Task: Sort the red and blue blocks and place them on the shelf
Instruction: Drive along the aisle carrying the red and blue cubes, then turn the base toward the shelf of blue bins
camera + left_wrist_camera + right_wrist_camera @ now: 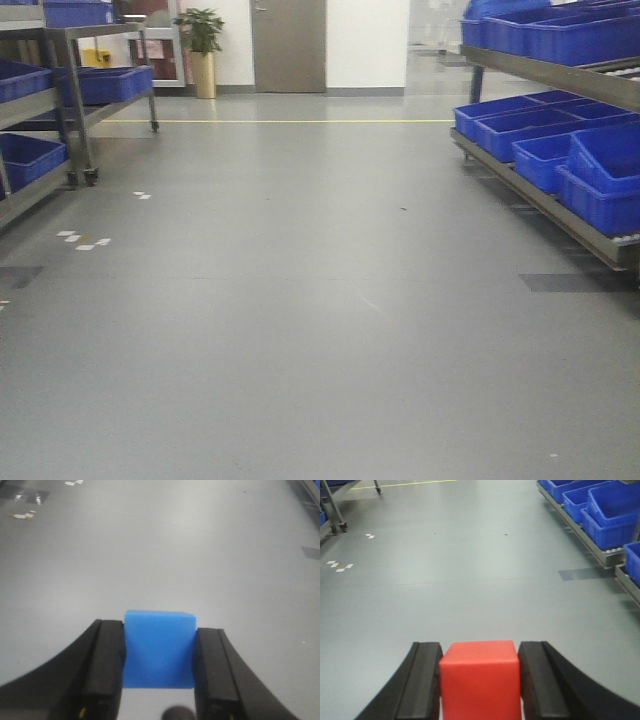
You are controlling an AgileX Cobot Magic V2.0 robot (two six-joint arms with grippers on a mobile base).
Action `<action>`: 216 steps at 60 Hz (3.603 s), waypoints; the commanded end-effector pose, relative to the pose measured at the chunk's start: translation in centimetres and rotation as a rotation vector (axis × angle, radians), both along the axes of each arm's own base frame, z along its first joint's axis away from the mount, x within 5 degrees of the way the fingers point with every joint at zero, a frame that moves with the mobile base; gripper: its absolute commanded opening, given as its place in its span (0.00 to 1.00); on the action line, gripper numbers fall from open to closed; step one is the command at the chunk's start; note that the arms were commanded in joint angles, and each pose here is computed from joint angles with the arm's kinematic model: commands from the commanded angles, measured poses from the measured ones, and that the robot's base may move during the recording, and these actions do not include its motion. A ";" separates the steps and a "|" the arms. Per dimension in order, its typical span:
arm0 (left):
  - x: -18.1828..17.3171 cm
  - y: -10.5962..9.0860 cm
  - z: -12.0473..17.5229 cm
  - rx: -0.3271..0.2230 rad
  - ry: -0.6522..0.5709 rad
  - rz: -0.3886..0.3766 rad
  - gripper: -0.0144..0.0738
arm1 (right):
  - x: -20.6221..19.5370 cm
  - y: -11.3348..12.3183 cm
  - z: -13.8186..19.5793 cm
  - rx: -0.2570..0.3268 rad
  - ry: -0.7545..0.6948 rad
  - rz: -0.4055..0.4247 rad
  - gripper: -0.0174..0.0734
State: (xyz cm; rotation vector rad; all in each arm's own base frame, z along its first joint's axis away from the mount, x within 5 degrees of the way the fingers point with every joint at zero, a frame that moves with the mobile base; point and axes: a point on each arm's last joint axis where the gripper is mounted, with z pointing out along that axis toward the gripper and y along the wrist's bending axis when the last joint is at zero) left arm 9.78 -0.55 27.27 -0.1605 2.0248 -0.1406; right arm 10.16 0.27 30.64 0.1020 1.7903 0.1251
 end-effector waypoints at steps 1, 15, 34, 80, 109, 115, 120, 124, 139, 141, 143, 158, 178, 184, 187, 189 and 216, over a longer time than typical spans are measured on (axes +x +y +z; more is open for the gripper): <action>0.4 -0.2 1.6 -0.012 -0.098 -0.020 0.30 | 0.1 -0.2 1.8 -0.014 -0.119 -0.016 0.25; 0.4 -0.2 1.6 -0.012 -0.098 -0.020 0.30 | 0.1 -0.2 1.8 -0.014 -0.119 -0.016 0.25; 0.4 -0.2 1.6 -0.012 -0.098 -0.020 0.30 | 0.1 -0.2 1.8 -0.014 -0.119 -0.016 0.25; 0.4 -0.2 1.6 -0.012 -0.098 -0.020 0.30 | 0.1 -0.2 1.8 -0.014 -0.119 -0.016 0.25; 0.4 -0.2 1.6 -0.012 -0.098 -0.020 0.30 | 0.1 -0.2 1.8 -0.014 -0.119 -0.016 0.25; 0.4 -0.2 1.6 -0.012 -0.098 -0.020 0.30 | 0.1 -0.2 1.8 -0.014 -0.119 -0.016 0.25; 0.4 -0.2 1.6 -0.012 -0.098 -0.020 0.30 | 0.1 -0.2 1.8 -0.014 -0.119 -0.016 0.25; 0.4 -0.2 1.6 -0.012 -0.098 -0.020 0.30 | 0.1 -0.2 1.8 -0.014 -0.119 -0.016 0.25; 0.4 -0.2 1.6 -0.012 -0.098 -0.020 0.30 | 0.1 -0.2 1.8 -0.014 -0.119 -0.016 0.25; 0.4 -0.2 1.6 -0.012 -0.098 -0.020 0.30 | 0.1 -0.2 1.8 -0.014 -0.119 -0.016 0.25; 0.4 -0.2 1.6 -0.012 -0.098 -0.020 0.30 | 0.1 -0.2 1.8 -0.014 -0.119 -0.016 0.25; 0.4 -0.2 1.6 -0.012 -0.098 -0.020 0.30 | 0.1 -0.2 1.8 -0.014 -0.119 -0.016 0.25; 0.4 -0.2 1.6 -0.012 -0.098 -0.020 0.30 | 0.1 -0.2 1.8 -0.014 -0.119 -0.016 0.25; 0.4 -0.2 1.6 -0.012 -0.098 -0.020 0.30 | 0.1 -0.2 1.8 -0.014 -0.119 -0.016 0.25; 0.4 -0.2 1.6 -0.012 -0.098 -0.020 0.30 | 0.1 -0.2 1.8 -0.014 -0.119 -0.016 0.25; 0.4 -0.2 1.6 -0.012 -0.098 -0.020 0.30 | 0.1 -0.2 1.8 -0.014 -0.119 -0.016 0.25; 0.4 -0.2 1.6 -0.012 -0.098 -0.020 0.30 | 0.1 -0.2 1.8 -0.014 -0.119 -0.016 0.25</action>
